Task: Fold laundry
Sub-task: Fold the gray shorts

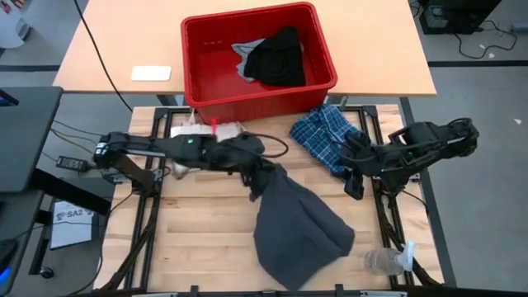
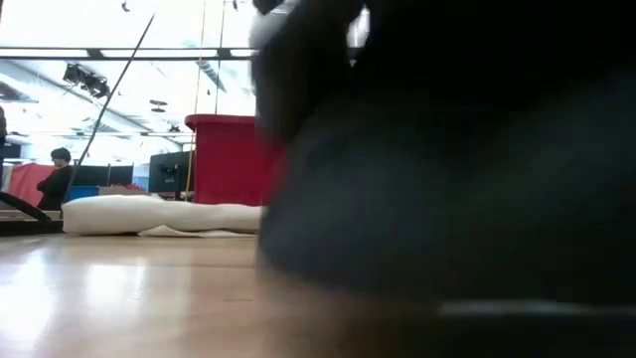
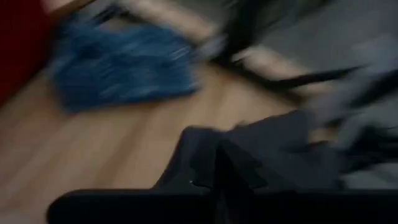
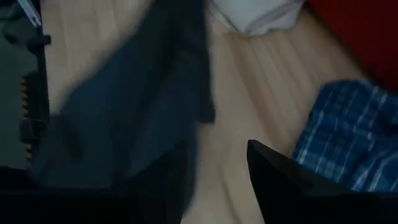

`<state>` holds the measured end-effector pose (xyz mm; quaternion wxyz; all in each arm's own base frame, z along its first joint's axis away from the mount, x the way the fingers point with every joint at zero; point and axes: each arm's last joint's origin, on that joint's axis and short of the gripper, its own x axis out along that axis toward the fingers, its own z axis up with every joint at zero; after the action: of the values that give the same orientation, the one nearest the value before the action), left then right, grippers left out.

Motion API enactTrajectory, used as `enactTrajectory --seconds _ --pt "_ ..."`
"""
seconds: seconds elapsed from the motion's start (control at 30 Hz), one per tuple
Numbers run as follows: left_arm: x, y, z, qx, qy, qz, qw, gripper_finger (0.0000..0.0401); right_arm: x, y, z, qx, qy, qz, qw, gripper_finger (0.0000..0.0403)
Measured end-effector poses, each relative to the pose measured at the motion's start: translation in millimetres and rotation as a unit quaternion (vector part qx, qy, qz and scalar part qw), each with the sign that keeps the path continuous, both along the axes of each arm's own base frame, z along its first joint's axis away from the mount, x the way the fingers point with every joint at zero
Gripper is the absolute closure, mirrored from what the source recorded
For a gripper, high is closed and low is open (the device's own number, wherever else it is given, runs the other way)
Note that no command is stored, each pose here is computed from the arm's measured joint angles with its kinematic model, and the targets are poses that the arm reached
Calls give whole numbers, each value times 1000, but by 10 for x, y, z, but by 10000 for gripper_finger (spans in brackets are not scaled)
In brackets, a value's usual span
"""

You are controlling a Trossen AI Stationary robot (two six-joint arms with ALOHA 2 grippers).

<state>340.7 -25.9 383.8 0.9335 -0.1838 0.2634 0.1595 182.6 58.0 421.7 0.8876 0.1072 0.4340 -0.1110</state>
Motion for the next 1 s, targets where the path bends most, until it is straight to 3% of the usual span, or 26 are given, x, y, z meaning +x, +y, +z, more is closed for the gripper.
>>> enactTrajectory --seconds 0.13,0.23,0.3,0.4,0.47,0.57,0.73,1.0 --pt "70 344 -340 16 62 61 996 320 91 75 -119 -13 -9 29 999 224" --pt "67 637 -507 -2 85 98 991 278 209 139 -274 -14 -19 47 999 218" --pt "39 769 -554 -33 101 90 990 251 296 211 -424 -6 -17 68 997 215" --pt "3 759 -449 -72 75 24 994 222 396 353 -678 11 -3 114 993 215" --pt "-16 600 -361 -66 58 -27 996 214 433 449 -841 8 10 141 990 216" --pt "-24 234 -299 -11 52 -124 991 216 463 562 -1035 -6 37 154 987 216" --pt "4 -524 -427 93 59 -304 946 221 466 624 -1172 -9 63 71 995 216" --pt "291 -1251 -870 132 31 -368 920 208 516 791 -1186 44 28 36 998 216"
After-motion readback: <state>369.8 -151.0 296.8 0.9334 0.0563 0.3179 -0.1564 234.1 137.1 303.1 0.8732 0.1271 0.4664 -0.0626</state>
